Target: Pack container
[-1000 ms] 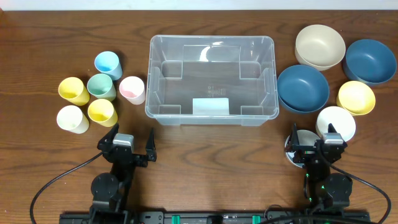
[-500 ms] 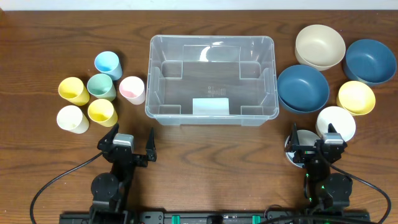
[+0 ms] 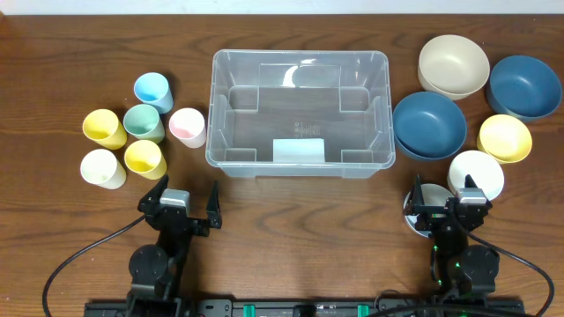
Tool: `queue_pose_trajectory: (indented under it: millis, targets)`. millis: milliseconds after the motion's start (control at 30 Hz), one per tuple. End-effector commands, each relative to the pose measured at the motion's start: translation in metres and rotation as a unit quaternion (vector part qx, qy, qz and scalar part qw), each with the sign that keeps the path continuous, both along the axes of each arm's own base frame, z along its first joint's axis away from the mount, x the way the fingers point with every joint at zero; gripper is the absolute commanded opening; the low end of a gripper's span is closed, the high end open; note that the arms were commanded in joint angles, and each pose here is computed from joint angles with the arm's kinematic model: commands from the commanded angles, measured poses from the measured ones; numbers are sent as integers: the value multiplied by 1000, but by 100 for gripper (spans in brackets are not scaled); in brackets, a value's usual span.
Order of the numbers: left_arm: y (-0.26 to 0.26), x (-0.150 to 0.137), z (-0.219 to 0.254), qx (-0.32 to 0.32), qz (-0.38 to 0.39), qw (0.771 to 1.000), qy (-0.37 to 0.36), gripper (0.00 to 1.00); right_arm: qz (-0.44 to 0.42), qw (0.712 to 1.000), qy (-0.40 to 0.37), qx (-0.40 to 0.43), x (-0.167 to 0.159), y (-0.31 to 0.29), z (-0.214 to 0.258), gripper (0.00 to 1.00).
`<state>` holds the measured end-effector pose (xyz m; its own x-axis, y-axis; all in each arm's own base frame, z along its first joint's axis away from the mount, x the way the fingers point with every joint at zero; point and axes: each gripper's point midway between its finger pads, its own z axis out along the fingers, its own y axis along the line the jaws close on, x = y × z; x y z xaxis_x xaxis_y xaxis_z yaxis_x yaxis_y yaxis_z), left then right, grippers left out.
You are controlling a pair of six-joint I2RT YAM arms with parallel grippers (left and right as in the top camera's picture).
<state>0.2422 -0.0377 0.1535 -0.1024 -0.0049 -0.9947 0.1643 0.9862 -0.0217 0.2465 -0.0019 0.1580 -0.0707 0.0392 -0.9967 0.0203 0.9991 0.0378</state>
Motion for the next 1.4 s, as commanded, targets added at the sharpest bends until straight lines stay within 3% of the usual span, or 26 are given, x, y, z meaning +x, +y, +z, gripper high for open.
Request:
queue_pose_trajectory:
  millis: [0,367,533,767,1033,1233,1367]
  targets:
    - [0,-1,-15,4,-1,1000,24,98,2,1000,-1,-5,-1,0,3,99]
    - [0,-1,-15,4,-1,1000,24,98,15,1000,-6,15,-23,5,72,99]
    - [0,-1,-15,4,-1,1000,24,98,22,999,35,34,-26,8,105,99]
    - [0,-1,-15,4,-1,1000,24,98,53,987,141,56,6,21,141,99]
    - [0,-1,-15,4,-1,1000,24,98,27,962,260,74,64,10,167,99]
    - [0,-1,-15,4,-1,1000,24,98,9,949,302,84,97,-3,163,99]
    - [0,-1,-15,4,-1,1000,24,98,-20,939,334,73,99,-15,144,99]
